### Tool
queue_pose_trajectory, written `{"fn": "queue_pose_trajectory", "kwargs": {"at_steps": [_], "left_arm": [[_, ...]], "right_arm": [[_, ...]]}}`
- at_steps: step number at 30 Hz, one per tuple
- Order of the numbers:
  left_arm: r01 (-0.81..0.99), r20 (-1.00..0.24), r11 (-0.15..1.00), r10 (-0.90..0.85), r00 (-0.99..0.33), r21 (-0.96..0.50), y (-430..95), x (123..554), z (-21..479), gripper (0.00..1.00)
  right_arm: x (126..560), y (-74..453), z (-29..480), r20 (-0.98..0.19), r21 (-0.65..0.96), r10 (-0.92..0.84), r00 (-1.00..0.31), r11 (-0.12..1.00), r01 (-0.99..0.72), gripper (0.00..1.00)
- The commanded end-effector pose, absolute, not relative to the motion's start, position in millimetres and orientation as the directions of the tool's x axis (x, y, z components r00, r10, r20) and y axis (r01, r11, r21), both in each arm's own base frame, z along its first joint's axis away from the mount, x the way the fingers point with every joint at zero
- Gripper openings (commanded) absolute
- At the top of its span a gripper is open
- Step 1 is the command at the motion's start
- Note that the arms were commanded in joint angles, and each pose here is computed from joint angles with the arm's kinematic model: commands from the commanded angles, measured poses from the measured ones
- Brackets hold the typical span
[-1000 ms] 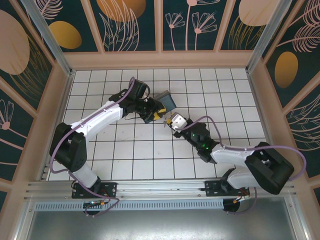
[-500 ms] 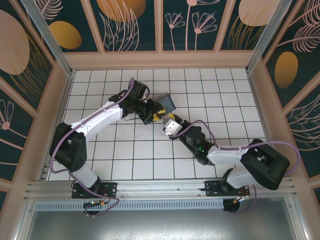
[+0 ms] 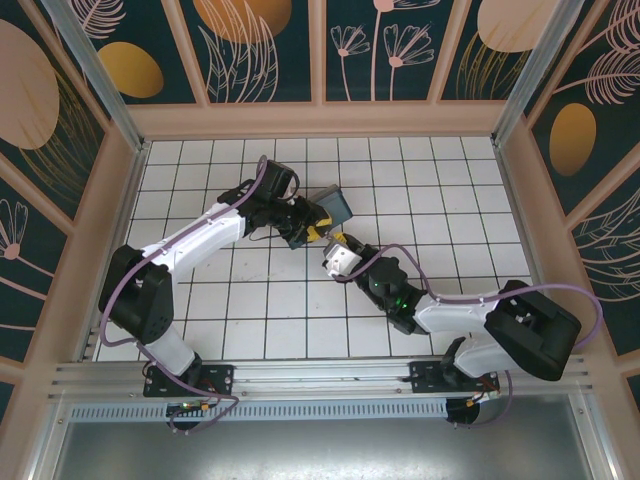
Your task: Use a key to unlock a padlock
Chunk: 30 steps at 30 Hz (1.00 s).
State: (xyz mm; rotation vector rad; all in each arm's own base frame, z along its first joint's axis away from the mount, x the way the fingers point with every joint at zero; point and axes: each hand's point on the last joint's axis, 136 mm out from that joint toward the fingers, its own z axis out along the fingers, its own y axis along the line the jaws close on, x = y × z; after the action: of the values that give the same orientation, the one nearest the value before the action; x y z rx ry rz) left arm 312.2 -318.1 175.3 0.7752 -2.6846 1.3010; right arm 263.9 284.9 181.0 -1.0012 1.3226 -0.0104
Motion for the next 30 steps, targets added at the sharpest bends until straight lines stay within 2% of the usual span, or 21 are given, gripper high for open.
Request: {"fn": "queue_pose_trajectory", "kwargs": {"at_steps": [1,7,15,24,27,30], "left_arm": [[-0.416,0.235,0.478,-0.392,-0.889,-0.774,-325,321,199,0.24],[-0.422,0.239,0.476,-0.397,-0.886,-0.772,-324,320,198,0.24],[-0.424,0.24,0.477,-0.399,-0.885,-0.77,-324,321,198,0.24],[-0.427,0.245,0.473,-0.399,-0.884,-0.771,-325,321,198,0.23],[-0.425,0.243,0.472,-0.398,-0.885,-0.772,-325,321,199,0.23],[-0.425,0.243,0.472,-0.399,-0.884,-0.772,-324,320,199,0.23]], "right_arm": [[256,292,197,-0.798,-0.602,-0.486,0.357,0.61,-0.515,0.2],[259,295,196,-0.785,-0.618,-0.5,0.366,0.599,-0.509,0.2],[261,293,206,-0.774,-0.634,-0.507,0.38,0.606,-0.48,0.31],[260,297,213,-0.764,-0.646,-0.506,0.4,0.602,-0.47,0.3],[261,299,211,-0.758,-0.652,-0.517,0.398,0.59,-0.476,0.25],[261,303,214,-0.771,-0.637,-0.502,0.393,0.596,-0.488,0.27]]}}
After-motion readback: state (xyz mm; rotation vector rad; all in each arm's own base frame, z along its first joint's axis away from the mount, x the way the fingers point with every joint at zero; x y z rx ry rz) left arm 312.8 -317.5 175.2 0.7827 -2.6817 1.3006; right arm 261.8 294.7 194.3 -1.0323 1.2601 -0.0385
